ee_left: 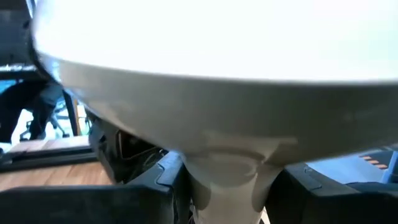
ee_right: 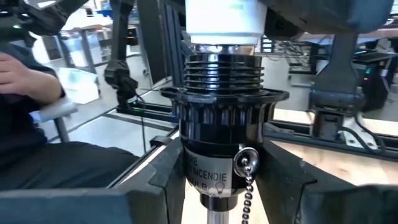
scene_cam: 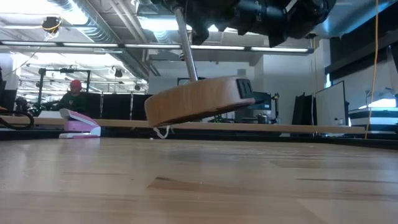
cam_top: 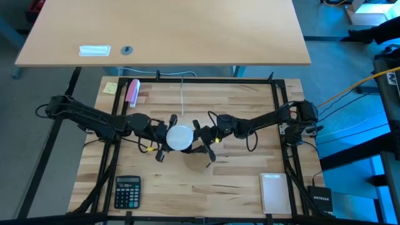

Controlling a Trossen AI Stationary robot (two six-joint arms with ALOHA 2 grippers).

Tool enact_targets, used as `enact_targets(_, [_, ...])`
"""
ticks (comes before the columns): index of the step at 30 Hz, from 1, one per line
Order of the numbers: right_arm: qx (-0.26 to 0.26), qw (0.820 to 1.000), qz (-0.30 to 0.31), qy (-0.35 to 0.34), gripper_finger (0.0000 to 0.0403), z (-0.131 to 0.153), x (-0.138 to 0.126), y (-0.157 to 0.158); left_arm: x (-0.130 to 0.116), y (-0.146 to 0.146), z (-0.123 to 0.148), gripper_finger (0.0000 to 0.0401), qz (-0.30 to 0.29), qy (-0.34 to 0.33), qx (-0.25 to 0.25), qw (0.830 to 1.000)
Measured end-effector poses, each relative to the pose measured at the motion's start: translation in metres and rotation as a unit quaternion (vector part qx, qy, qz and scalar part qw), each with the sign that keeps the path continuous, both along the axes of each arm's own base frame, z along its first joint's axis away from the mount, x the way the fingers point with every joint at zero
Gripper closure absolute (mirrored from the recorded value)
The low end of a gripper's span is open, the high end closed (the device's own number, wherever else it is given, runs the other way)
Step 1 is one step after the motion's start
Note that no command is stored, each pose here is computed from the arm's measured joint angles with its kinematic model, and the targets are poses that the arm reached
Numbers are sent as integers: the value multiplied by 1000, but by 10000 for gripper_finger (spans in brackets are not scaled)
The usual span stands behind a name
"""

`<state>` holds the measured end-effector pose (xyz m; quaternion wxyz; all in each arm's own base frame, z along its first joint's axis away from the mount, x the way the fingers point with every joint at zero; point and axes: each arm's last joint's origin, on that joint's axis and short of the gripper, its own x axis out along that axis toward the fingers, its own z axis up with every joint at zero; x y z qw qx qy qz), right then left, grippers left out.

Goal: Screw lightbulb
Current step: Insert the lightbulb into the desk lamp

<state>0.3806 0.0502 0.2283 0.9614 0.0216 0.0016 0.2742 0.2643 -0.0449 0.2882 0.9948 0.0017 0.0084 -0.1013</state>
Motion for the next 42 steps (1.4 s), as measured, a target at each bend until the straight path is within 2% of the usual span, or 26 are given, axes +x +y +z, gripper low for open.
enact_targets(5, [-1, 1000, 8, -1, 249, 0, 0, -2, 1, 0, 0, 268, -4, -9, 14, 1000])
enact_targets(12, [16, 994, -100, 47, 246, -6, 2, -4, 2, 2, -4, 268, 20, 1, 20, 1000])
enact_targets(14, [14, 992, -108, 55, 200, -7, 3, -6, 2, 3, -4, 268, 33, 5, 21, 999])
enact_targets(16, [12, 989, -126, 70, 129, -9, 3, -10, 2, 4, -6, 268, 48, 12, 24, 998])
enact_targets(19, [13, 978, -184, 101, 39, -13, 3, -13, 3, 5, -8, 268, 72, 21, 26, 997])
enact_targets(21, [4, 966, -230, 115, 17, -17, 2, -16, 2, 6, -9, 268, 86, 28, 28, 995])
enact_targets(24, [-18, 957, -259, 127, 36, -19, 1, -18, 2, 6, -10, 268, 95, 33, 29, 995])
enact_targets(31, [-27, 952, -263, 155, 84, -6, -11, -17, 2, 8, -9, 268, 109, 31, 25, 993])
enact_targets(36, [-54, 943, -294, 147, 93, 2, -18, -4, 2, 5, -15, 268, 126, -7, 26, 992])
enact_targets(42, [-78, 936, -312, 145, 94, 0, -20, 5, -13, 9, -36, 268, 138, -32, -18, 990])
